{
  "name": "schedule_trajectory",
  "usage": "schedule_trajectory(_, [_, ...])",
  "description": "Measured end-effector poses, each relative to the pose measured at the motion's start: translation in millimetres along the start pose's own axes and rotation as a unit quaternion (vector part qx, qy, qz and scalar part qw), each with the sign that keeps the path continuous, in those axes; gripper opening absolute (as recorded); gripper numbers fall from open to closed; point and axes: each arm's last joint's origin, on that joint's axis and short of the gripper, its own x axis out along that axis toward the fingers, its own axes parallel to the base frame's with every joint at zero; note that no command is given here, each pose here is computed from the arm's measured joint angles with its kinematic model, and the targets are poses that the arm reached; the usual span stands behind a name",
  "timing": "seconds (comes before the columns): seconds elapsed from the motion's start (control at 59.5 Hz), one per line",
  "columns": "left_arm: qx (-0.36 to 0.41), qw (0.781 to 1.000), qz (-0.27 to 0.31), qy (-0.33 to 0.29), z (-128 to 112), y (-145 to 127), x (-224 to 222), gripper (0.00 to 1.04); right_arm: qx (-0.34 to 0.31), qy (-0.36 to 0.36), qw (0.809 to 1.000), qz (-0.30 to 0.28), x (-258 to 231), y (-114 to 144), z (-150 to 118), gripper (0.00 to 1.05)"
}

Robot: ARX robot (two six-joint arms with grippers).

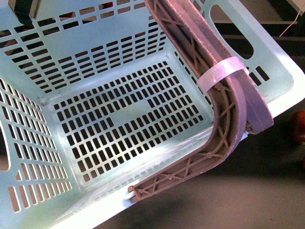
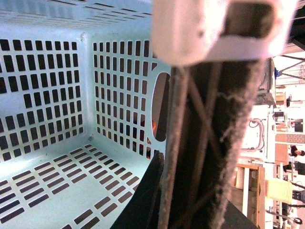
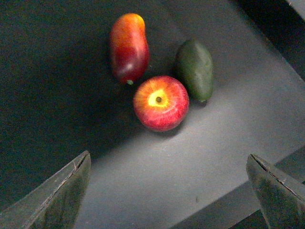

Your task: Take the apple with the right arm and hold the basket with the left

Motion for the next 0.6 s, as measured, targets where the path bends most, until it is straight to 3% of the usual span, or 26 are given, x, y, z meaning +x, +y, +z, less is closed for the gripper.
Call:
schedule_trajectory(0.252, [0.000, 1.000, 0.000, 0.000, 0.0, 0.0, 0.0, 0.07, 0.005, 0.118, 0.991, -0.060, 60.3, -15.5, -38.2, 0.96])
schedule_trajectory(0.437, [0.000, 1.000, 0.000, 0.000, 0.0, 0.0, 0.0, 0.07, 0.014, 0.138, 0.987, -0.081, 83.3, -16.0, -38.5, 0.96])
schedule_trajectory(0.605, [0.000, 1.000, 0.000, 0.000, 0.0, 0.0, 0.0, 0.07, 0.028, 0.135, 0.988, -0.073, 102.7, -1.4, -24.1, 0.96])
